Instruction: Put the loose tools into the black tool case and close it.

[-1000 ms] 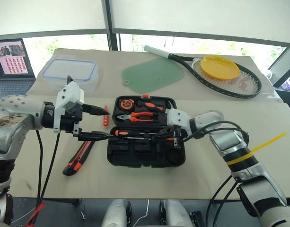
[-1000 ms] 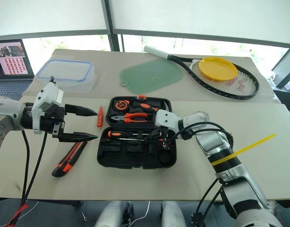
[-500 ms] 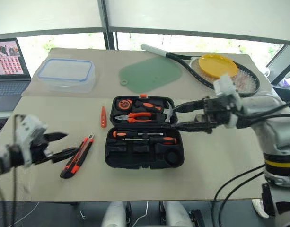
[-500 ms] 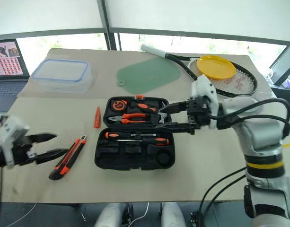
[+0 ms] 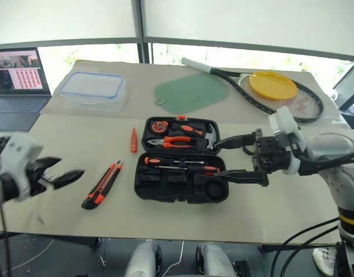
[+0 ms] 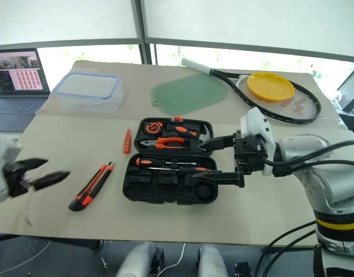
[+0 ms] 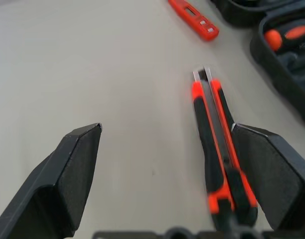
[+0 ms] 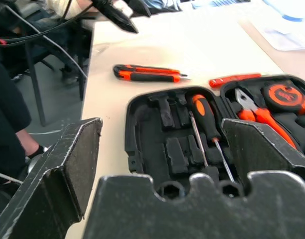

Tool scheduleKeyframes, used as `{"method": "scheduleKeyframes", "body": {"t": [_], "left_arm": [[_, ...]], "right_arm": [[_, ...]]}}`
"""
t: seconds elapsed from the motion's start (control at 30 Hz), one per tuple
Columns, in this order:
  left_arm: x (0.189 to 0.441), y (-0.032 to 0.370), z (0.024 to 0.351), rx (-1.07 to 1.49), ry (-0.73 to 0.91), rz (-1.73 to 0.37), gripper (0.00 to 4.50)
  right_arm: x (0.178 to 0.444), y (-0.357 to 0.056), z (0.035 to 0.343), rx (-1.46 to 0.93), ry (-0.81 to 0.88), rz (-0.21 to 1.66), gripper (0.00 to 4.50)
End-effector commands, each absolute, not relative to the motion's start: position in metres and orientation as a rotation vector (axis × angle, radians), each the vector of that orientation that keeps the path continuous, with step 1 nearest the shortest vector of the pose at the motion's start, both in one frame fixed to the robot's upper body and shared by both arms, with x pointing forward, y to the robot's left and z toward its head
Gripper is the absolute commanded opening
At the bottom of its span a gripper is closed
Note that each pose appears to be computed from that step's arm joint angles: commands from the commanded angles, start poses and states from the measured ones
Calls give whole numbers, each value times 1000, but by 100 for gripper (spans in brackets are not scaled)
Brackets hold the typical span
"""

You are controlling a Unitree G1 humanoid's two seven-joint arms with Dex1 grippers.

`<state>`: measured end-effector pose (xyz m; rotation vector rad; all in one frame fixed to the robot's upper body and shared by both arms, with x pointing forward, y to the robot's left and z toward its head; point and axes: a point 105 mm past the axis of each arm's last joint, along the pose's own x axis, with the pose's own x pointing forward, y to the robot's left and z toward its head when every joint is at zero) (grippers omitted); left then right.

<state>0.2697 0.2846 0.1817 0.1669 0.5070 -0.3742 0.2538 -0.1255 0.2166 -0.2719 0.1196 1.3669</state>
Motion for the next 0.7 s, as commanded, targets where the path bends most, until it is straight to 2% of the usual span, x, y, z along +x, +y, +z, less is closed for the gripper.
{"method": "scheduleKeyframes", "body": {"t": [0.03, 0.17, 0.33, 0.5, 0.7], "left_arm": [[295, 272, 180, 91, 619, -305, 450], [339, 244, 178, 39, 721, -261, 450], [370, 223, 170, 23, 803, -233, 450], [394, 213, 166, 13, 826, -204, 450], [410, 193, 155, -16, 867, -234, 450]], "right_arm": [[248, -125, 227, -312, 49, 1332, 448], [242, -126, 224, -306, 32, 1283, 448], [237, -123, 221, -296, 21, 1246, 448], [233, -123, 222, -272, 5, 1206, 448], [230, -126, 223, -255, -6, 1166, 448]]}}
